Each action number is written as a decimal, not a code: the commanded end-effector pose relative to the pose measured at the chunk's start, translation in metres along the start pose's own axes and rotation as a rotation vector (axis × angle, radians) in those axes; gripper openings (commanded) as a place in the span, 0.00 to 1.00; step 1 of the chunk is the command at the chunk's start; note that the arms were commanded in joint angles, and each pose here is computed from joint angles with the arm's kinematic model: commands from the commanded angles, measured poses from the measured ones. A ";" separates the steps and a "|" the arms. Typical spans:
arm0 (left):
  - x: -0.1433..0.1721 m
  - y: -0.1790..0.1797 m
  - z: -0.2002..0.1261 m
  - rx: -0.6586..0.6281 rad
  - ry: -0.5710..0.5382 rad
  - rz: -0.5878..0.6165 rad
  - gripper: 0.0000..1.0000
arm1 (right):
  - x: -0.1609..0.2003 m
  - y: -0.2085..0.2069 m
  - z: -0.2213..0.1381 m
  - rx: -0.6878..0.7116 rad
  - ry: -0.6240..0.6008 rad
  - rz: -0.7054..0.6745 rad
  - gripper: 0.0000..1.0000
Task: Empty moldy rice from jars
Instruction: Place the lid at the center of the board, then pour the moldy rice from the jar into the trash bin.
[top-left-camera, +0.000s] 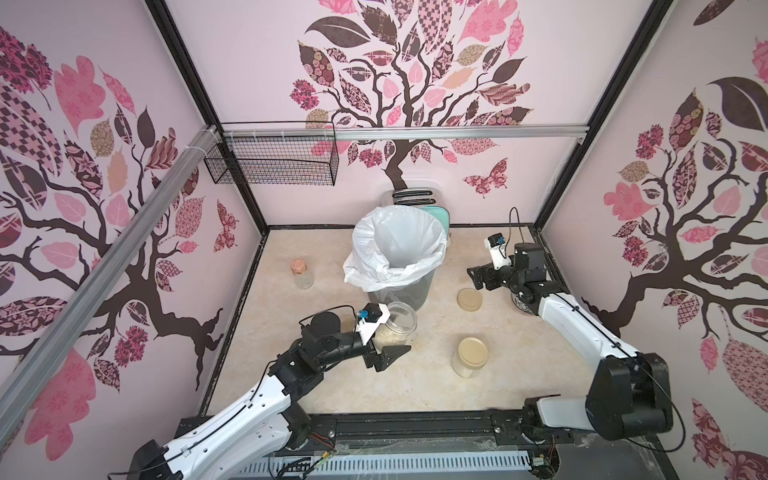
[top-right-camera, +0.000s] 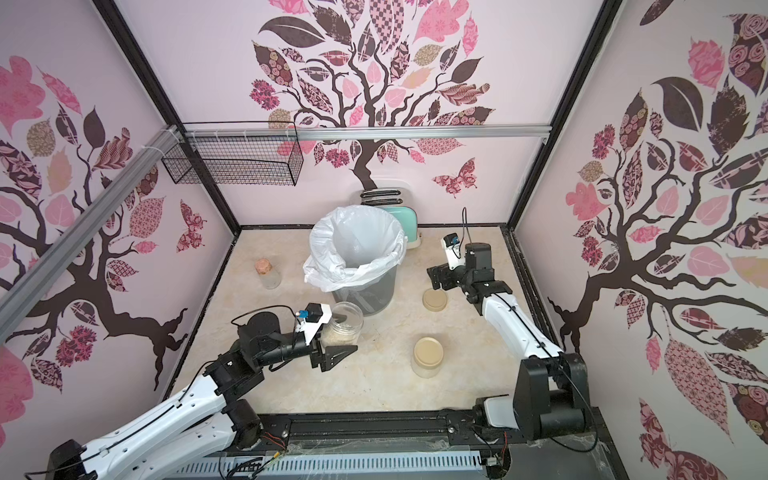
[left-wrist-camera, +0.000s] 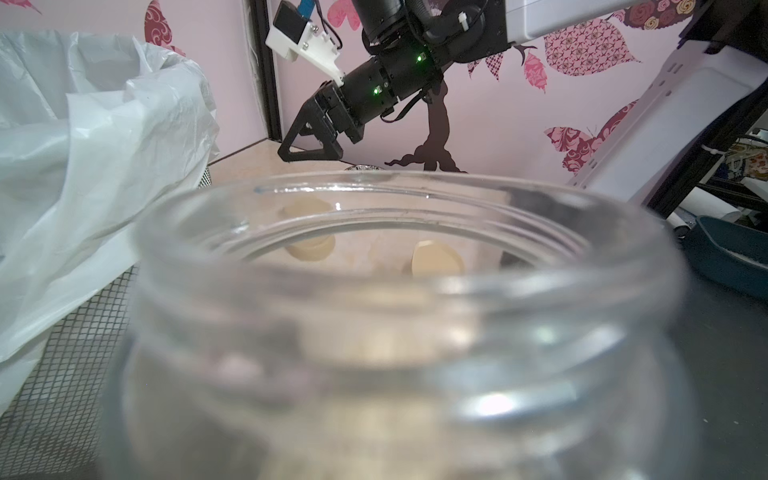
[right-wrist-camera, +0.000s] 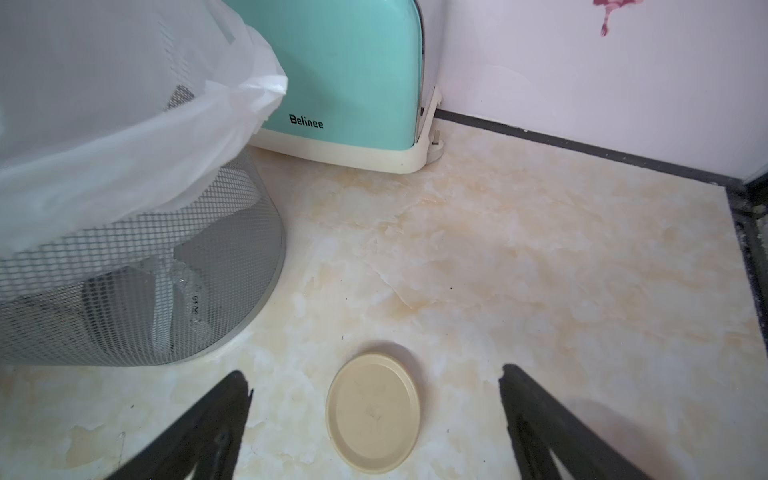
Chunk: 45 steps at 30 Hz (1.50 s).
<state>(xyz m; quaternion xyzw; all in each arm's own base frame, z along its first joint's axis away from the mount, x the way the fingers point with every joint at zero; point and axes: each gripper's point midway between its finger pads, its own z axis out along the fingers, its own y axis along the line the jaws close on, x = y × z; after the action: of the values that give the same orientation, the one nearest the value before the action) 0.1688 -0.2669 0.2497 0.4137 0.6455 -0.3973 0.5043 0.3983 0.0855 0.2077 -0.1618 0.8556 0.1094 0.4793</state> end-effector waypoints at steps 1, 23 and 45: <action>-0.046 -0.003 -0.009 -0.005 -0.123 0.075 0.49 | -0.025 0.023 -0.032 -0.050 -0.060 -0.016 0.94; -0.106 0.044 -0.012 -0.090 -0.133 0.204 0.48 | -0.175 0.229 -0.208 -0.863 -0.257 -0.258 0.67; -0.127 0.062 0.007 0.051 -0.069 0.251 0.48 | -0.123 0.308 -0.161 -0.911 0.039 -0.550 0.64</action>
<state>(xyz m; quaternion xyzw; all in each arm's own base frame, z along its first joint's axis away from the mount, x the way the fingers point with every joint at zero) 0.2551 -0.2676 0.3358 0.4681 0.6079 -0.3600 0.5307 0.2179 0.3388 0.3995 -0.5662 0.6588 0.3538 0.3467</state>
